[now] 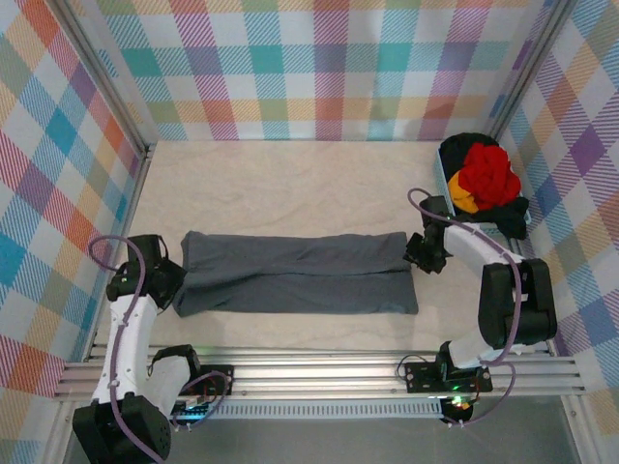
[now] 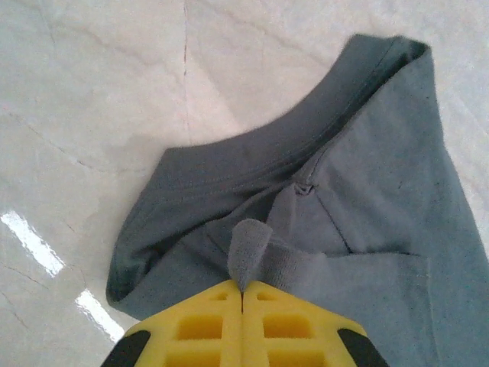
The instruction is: Fold and stack the t-shirts
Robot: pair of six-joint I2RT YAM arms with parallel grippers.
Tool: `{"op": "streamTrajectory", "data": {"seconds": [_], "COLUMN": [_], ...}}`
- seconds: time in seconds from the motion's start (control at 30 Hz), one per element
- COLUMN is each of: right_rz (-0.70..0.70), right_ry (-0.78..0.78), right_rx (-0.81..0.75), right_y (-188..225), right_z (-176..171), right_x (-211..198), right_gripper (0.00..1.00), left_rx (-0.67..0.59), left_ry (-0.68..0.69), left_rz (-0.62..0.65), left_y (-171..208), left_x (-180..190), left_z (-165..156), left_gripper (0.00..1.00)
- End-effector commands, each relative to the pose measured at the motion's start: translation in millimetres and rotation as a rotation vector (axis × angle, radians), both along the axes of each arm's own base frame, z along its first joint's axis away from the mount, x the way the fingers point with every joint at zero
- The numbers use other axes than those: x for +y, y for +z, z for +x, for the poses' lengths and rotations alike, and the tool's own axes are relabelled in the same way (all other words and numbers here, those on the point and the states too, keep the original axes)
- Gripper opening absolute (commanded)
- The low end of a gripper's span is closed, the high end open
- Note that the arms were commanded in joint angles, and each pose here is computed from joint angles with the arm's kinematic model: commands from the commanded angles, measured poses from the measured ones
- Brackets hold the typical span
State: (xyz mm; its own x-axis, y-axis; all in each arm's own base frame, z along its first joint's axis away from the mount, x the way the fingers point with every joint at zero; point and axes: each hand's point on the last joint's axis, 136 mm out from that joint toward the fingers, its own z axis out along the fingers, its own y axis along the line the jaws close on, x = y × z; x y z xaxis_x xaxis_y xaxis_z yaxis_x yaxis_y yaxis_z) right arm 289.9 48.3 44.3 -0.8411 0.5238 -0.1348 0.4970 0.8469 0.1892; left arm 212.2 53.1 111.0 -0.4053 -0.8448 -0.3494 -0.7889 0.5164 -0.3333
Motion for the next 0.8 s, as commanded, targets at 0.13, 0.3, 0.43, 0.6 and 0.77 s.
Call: {"op": "streamTrajectory", "data": {"seconds": [0.13,0.3,0.43,0.6,0.77], "right_rz": [0.011,0.023,0.042,0.041,0.005], "right_ry": [-0.011,0.006,-0.005,-0.036,-0.042], "right_rx": [-0.083,-0.097,-0.051,0.028,0.08], "right_y": [31,35,18,-10,-23], "right_z": [6,17,18,10,12], "right_x": [7,22,29,29,25], "right_gripper": [0.35,0.32,0.28,0.21,0.18], "left_rx": [-0.001,0.001,0.004,0.014,0.047], "left_ry": [-0.011,-0.019,-0.024,-0.018,0.048], "left_rz": [-0.056,-0.067,-0.084,-0.102,-0.066], "left_y": [-9,-12,-16,-16,-12], "left_x": [-7,-10,-13,-16,-10], "left_z": [3,1,1,-4,-25], "left_gripper": [0.0,0.0,0.0,0.0,0.0]}}
